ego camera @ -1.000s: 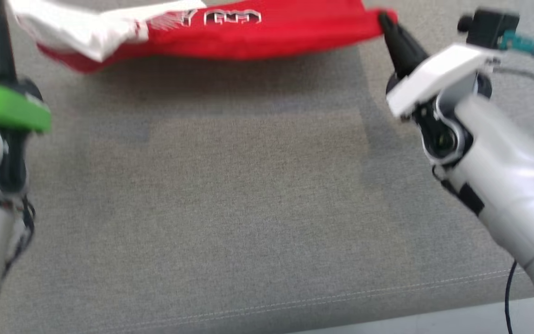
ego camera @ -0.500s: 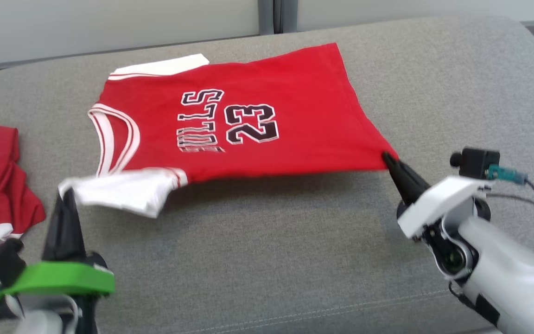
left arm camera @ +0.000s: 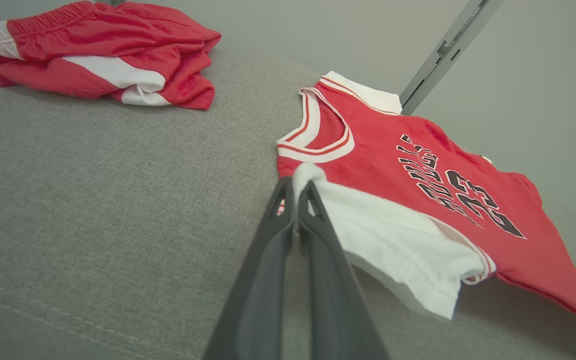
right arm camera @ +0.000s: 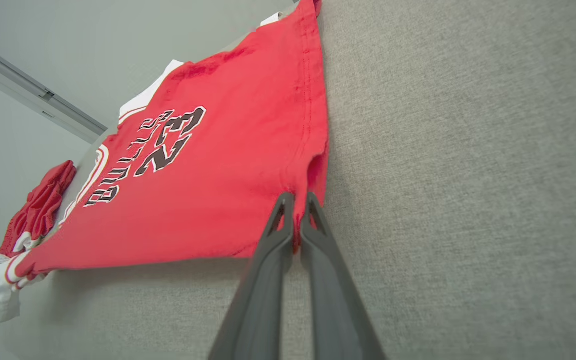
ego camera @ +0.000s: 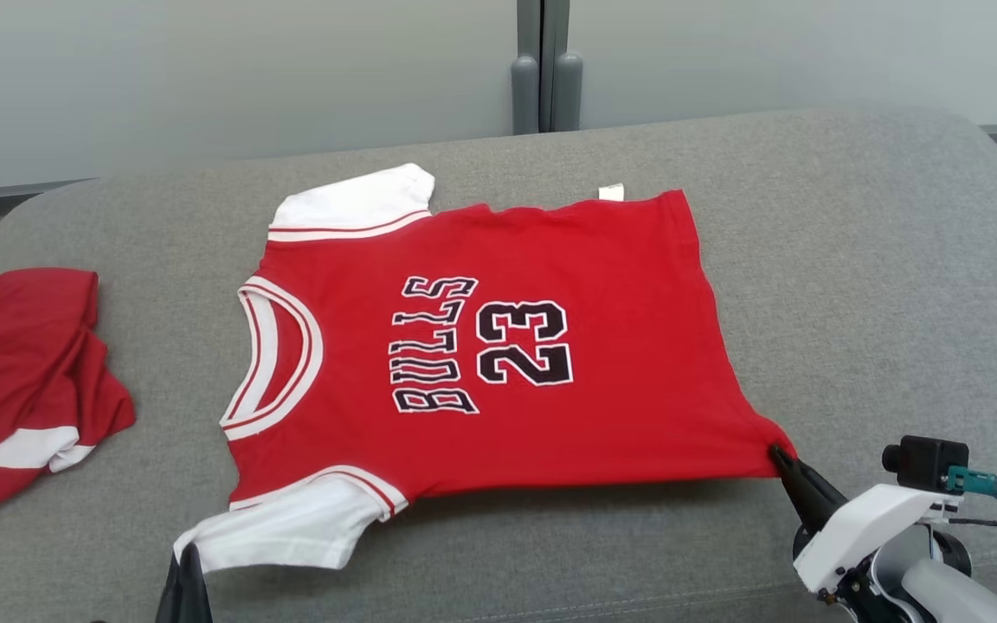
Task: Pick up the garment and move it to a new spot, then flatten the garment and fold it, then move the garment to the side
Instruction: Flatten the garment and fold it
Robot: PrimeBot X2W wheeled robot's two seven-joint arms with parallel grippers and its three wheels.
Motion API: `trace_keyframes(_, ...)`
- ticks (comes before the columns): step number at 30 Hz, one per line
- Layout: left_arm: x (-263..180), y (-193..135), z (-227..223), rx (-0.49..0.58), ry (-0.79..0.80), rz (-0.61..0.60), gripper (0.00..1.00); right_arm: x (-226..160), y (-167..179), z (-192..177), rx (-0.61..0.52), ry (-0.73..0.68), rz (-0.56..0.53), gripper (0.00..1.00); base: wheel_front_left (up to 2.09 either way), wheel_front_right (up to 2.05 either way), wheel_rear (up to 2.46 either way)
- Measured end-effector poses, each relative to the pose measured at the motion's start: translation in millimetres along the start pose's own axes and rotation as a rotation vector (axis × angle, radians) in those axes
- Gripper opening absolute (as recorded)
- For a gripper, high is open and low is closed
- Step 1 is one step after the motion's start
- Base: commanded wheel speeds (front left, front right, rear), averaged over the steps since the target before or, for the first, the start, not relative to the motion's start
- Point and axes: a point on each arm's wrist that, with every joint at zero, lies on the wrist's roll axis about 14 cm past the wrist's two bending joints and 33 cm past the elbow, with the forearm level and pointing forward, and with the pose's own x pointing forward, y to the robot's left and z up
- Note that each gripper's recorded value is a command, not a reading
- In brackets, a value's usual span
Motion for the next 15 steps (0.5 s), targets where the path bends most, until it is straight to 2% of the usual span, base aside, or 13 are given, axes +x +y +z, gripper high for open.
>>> trace_keyframes(10, -22, 19, -37, -0.004, 0.100, 0.051, 0.00, -8, -7, -28, -0.043, 0.063, -0.025, 0.00, 0.00, 0.00, 0.00)
trace_keyframes(15, -18, 20, -37, 0.004, 0.097, 0.047, 0.00, -6, -6, -31, -0.053, 0.065, -0.025, 0.00, 0.00, 0.00, 0.00)
